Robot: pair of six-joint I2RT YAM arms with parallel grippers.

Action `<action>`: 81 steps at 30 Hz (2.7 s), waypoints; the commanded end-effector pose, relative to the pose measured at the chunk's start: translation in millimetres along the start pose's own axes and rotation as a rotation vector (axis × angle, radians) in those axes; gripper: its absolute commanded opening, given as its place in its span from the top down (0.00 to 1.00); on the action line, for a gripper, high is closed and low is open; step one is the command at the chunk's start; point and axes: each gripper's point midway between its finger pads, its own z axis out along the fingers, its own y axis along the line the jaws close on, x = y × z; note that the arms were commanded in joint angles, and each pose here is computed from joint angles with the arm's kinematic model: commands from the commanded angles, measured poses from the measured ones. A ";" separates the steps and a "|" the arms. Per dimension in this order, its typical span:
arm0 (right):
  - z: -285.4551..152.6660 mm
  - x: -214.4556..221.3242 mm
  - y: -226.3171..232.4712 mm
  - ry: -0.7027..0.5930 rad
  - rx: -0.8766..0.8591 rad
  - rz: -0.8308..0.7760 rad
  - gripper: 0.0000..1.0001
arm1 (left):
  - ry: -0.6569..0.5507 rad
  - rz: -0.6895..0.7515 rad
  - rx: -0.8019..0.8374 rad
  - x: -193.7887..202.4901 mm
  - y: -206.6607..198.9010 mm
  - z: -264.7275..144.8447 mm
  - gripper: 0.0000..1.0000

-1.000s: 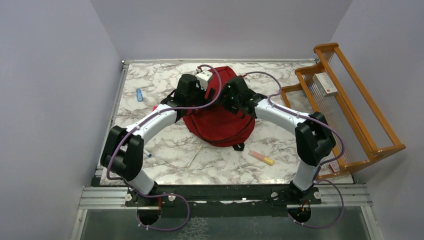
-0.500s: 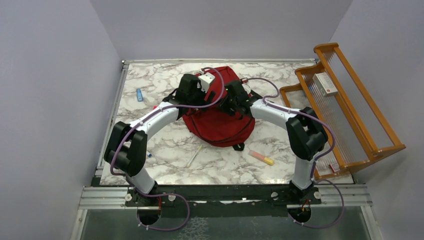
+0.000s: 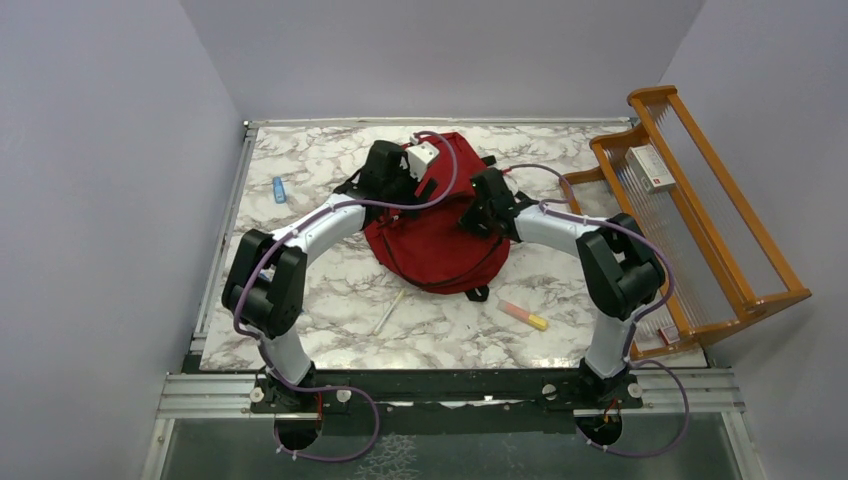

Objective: Pack the student bag
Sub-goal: Adjust the student bag at the center of the board.

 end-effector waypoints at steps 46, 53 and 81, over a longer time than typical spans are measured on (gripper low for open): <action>-18.9 -29.2 2.8 -0.035 -0.050 -0.070 1.00 | -0.103 0.044 0.060 -34.5 -4.3 -1.1 0.16; -17.3 -75.9 -2.0 0.001 -0.185 -0.271 1.00 | -0.112 0.027 0.146 -48.9 -26.8 11.2 0.16; -18.1 -91.1 -10.6 0.084 -0.248 -0.195 0.68 | -0.053 0.075 0.162 -46.5 -50.5 28.1 0.16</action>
